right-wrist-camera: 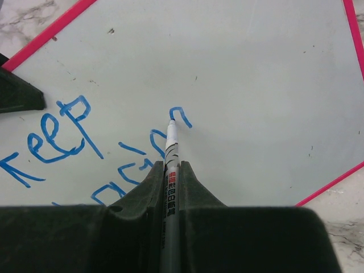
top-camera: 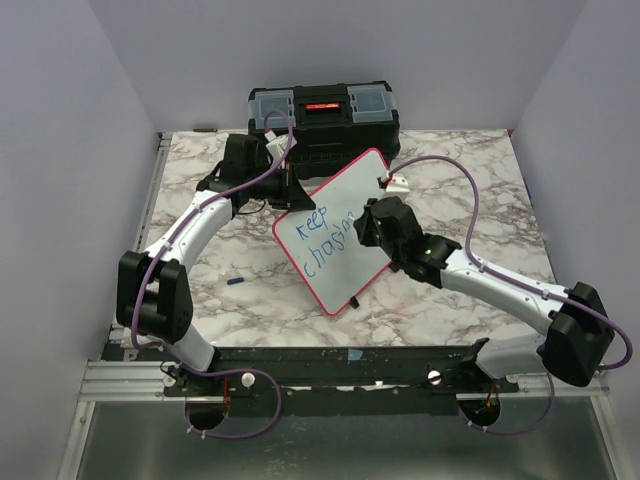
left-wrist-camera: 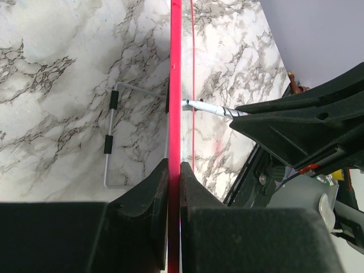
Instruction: Write a sentence on the whiteboard
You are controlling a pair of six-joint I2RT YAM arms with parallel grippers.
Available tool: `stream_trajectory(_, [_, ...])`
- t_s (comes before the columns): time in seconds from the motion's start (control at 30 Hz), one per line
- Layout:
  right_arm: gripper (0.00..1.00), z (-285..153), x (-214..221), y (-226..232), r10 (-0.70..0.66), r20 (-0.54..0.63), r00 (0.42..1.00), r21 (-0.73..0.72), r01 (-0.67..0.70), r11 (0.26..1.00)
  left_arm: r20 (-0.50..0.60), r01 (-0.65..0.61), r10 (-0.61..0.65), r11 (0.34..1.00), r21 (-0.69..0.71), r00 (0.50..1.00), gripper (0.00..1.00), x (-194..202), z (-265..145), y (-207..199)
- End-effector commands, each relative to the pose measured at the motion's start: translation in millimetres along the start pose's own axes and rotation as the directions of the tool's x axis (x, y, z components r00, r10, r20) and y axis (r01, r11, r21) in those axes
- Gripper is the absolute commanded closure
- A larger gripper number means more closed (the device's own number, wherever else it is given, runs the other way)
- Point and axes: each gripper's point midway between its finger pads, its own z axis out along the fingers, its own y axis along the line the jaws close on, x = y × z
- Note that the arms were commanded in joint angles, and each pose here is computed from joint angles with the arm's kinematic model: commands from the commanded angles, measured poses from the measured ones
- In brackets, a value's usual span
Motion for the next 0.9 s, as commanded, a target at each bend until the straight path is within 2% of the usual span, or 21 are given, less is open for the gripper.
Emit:
stream_trajectory(0.0, [0.99,-1.8,28.6,-2.3,0.004,-0.083,0.997,-0.032,-0.007,0.999,0.033,-0.085,0.083,0.995,0.059,0.996,1.00,-16.5,-3.9,-21.3])
stream_trajectory(0.23, [0.99,-3.2,33.3,-13.1,-0.002,-0.090,0.996,0.012,0.003,1.000,0.033,-0.087,0.085,0.994,0.060,0.996,1.00,-16.5,-4.3,-22.3])
stream_trajectory(0.87, [1.00,2.7,6.4,-14.2,-0.036,-0.032,0.999,0.073,0.039,0.997,0.034,-0.089,0.087,0.994,0.061,0.996,1.00,-16.2,-5.0,-23.1])
